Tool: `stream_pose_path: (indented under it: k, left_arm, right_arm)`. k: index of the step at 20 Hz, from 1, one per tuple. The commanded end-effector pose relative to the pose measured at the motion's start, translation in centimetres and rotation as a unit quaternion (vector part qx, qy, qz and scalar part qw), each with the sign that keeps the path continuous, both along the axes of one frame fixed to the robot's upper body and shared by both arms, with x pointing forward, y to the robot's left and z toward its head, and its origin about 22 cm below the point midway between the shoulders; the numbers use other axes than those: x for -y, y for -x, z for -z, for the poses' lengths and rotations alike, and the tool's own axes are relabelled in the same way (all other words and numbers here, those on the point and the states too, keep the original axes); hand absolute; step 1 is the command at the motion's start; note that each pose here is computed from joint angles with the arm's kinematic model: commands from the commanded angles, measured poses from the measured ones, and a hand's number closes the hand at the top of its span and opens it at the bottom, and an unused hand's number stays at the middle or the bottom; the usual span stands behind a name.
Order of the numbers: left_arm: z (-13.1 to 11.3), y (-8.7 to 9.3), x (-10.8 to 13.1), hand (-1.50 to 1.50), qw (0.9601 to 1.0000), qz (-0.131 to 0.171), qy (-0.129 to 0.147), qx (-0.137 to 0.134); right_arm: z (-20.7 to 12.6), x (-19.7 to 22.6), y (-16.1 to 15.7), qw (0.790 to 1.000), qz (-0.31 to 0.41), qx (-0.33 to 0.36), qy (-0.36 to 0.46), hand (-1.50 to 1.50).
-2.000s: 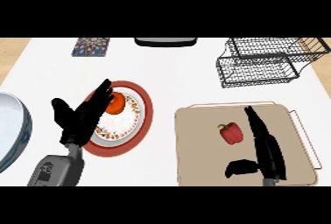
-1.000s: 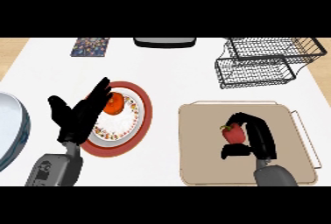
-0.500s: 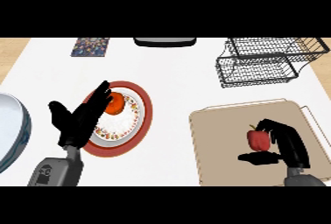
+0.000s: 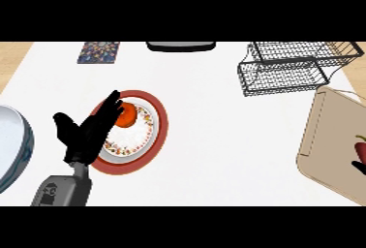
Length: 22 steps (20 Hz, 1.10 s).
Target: Pick the bell pepper from the tray and place it in the tiered basket
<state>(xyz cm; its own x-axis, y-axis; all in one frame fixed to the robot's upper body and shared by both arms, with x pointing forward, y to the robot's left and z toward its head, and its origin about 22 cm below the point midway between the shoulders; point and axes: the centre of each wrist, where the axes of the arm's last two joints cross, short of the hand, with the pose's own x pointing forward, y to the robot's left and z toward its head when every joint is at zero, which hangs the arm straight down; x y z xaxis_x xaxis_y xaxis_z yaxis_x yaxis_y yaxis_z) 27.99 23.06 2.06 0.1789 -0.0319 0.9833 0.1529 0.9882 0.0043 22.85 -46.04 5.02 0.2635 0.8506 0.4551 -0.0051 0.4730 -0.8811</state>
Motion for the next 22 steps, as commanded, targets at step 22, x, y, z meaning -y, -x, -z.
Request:
stream_pose_path:
  k: [22]
  left_arm:
    - [-1.6, -1.6, 0.9, 0.0, 0.9998, 0.017, -0.008, 0.006]
  right_arm:
    - [-27.2, -3.0, -2.4, 0.981, -0.011, 0.193, 0.017, 1.5]
